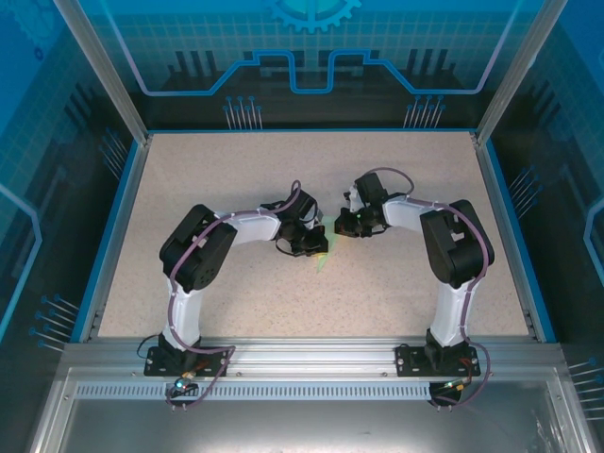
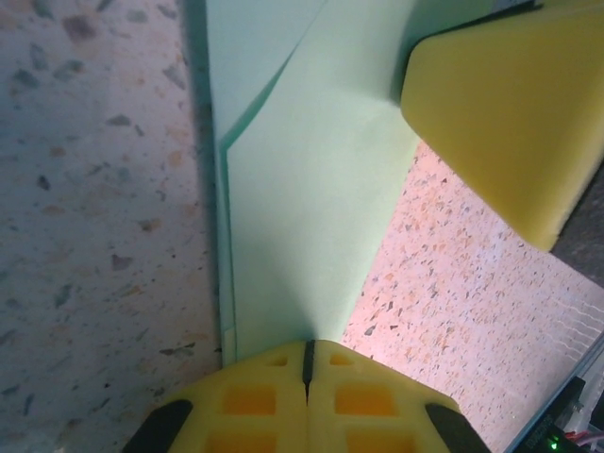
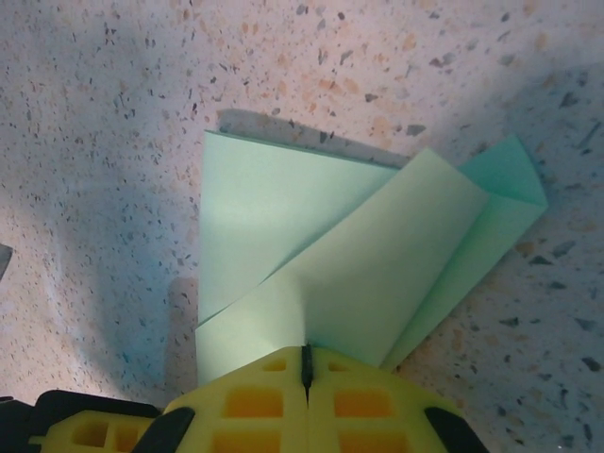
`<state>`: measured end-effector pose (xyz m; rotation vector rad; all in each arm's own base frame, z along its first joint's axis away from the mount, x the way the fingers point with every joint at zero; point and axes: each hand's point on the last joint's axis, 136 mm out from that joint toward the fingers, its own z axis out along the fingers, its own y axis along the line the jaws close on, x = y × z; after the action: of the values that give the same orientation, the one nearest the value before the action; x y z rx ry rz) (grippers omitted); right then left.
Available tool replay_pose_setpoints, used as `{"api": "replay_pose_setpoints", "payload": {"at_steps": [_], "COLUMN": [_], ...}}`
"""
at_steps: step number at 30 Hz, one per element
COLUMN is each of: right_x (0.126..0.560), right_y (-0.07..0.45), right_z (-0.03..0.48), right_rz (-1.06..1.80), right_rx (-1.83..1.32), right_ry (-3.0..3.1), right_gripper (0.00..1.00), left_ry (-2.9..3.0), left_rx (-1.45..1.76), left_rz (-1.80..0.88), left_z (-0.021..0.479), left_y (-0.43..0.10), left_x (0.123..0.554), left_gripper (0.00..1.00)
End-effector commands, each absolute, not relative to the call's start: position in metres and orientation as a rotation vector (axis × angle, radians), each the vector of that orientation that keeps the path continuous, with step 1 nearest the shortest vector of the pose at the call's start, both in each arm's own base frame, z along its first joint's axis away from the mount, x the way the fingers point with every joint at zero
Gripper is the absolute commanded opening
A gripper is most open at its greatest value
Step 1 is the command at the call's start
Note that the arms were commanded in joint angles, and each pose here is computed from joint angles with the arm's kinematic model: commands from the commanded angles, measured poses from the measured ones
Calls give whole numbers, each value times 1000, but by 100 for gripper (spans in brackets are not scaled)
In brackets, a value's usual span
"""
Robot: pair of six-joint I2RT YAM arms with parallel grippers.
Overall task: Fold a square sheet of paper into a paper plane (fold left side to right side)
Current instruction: Fold the wing for the fifth time at the center of the table.
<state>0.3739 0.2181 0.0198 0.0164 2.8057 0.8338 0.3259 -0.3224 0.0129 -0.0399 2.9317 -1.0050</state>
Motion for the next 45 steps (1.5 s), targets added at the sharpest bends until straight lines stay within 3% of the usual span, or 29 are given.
{"api": "replay_pose_setpoints", "payload": {"at_steps": [1,31,45], "right_x": [379,420,448], "right_y": [211,162,142], "right_z": [13,-4,28], "right_rz": [802,694,716], "right_rx": [23,144,169], "right_ry": [2835,2870,2790], "right_gripper": [0,0,0], "left_ry": [3185,3204,3181], "left_rx": [-153,-160,-153], "left_rz": [-705,-699,-745], "left_z": [-43,-46,-41], "left_y": [-285,-285,-289], "left_x": [284,282,284], "left_gripper": [1,0,0]}}
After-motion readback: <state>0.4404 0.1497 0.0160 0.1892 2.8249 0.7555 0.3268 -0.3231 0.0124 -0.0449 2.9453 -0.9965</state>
